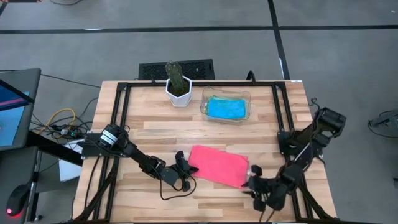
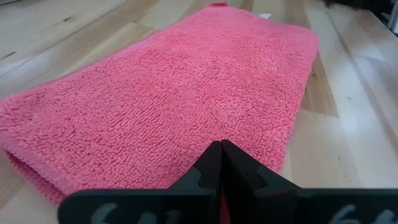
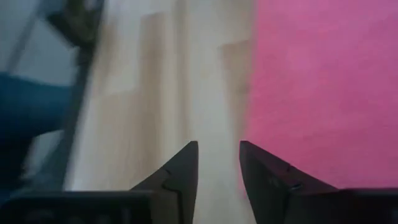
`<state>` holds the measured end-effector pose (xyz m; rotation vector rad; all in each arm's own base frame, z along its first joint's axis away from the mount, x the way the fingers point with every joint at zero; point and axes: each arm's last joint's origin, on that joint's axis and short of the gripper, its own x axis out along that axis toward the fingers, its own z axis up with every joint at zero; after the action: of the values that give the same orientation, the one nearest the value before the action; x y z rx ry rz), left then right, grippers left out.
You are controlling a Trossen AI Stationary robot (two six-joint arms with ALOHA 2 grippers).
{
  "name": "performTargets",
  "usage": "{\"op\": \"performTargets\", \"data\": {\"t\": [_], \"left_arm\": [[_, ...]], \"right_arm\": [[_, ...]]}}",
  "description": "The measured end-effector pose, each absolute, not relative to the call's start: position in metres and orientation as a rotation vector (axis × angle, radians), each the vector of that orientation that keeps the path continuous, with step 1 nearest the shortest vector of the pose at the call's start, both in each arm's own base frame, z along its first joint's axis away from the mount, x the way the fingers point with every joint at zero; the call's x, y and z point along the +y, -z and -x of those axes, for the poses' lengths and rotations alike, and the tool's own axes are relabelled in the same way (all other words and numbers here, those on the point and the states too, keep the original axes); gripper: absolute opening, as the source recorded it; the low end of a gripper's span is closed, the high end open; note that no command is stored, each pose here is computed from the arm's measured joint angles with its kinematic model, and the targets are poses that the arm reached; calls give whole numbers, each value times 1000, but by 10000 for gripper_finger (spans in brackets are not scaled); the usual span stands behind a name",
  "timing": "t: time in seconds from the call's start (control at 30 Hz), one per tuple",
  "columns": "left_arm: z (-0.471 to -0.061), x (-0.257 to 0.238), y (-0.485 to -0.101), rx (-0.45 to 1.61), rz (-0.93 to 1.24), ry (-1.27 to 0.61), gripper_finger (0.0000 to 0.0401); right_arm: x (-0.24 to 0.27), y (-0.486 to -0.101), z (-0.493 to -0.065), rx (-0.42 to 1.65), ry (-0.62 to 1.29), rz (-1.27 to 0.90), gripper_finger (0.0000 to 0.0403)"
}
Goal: Fold microfiber towels
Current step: Fold the pink towel
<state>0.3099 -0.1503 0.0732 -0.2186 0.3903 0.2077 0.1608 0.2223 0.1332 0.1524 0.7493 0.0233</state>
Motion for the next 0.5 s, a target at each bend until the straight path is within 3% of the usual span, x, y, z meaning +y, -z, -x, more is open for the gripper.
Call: {"op": "performTargets", "data": {"t": [0.13, 0.27, 0.37, 0.5], "left_arm": [[-312, -151, -77, 350, 269, -191, 0], [-326, -162, -105, 193, 323, 0, 0], [-346, -172, -121, 166, 220, 79, 0], [-383, -176, -120, 287, 80, 119, 0]], "right_arm": [[220, -134, -153, 689, 49, -105, 116], [221, -128, -152, 710, 62, -121, 102], [222, -123, -152, 721, 75, -134, 107], [224, -114, -153, 753, 82, -140, 128]]}}
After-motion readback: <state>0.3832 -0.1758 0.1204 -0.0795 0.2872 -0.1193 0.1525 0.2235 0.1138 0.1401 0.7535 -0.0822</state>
